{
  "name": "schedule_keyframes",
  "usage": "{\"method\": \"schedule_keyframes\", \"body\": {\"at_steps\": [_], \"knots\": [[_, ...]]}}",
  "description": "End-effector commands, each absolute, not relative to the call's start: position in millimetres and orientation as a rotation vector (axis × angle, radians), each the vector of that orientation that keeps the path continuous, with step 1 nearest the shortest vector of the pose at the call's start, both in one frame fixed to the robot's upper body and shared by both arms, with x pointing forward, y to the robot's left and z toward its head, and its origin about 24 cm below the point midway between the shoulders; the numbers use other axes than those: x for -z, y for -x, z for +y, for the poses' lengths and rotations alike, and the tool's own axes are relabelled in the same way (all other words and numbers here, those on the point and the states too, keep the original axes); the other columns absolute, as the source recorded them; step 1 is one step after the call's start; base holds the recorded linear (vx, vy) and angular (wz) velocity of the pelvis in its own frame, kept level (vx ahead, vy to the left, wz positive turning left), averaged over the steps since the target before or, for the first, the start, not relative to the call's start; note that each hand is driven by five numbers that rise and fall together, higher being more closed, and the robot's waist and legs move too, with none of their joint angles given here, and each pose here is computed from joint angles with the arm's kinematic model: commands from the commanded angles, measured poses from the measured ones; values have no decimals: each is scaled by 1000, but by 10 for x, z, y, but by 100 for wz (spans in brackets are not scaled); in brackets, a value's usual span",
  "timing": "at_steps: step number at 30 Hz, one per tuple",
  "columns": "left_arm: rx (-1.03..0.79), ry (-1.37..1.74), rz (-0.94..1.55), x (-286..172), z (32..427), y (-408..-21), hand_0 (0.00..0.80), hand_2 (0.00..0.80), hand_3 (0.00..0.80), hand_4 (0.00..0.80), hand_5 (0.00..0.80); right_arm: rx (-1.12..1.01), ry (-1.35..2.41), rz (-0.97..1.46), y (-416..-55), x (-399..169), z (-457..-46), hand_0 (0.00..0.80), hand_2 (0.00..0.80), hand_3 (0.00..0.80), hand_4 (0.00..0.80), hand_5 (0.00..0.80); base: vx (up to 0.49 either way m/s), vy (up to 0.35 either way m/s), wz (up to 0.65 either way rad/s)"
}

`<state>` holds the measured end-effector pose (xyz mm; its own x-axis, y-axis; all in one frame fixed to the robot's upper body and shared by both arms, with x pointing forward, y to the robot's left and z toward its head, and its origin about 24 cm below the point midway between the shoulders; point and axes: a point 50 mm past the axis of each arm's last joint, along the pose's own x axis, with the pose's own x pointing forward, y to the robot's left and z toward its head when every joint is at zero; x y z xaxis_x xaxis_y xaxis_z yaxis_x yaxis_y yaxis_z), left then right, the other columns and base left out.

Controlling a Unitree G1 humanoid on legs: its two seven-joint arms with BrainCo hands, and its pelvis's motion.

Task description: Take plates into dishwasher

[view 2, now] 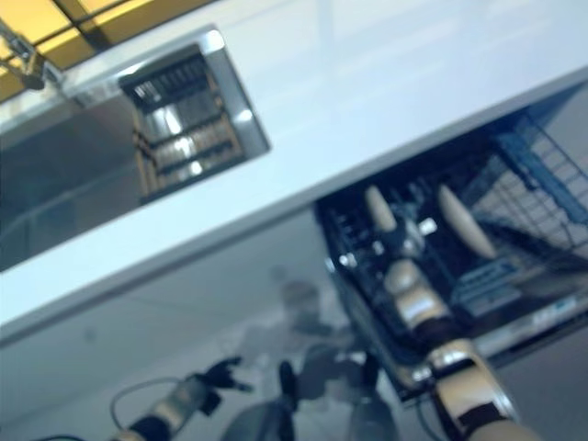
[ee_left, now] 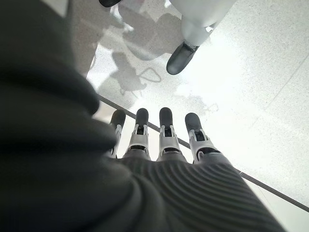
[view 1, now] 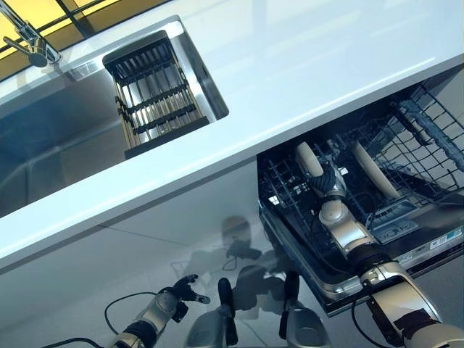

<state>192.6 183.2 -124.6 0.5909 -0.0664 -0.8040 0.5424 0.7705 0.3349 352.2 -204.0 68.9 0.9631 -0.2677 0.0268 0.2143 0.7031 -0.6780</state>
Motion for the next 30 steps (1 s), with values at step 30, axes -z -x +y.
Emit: {"method": "schedule_keyframes", "body": {"at_steps": [30], "knots": [[400, -631, 821, 1175, 1705, -2131, 0, 0, 0, 0, 0, -86, 768, 303, -3303, -48, -1436, 800, 800, 800, 800, 800, 0, 0, 0]]}}
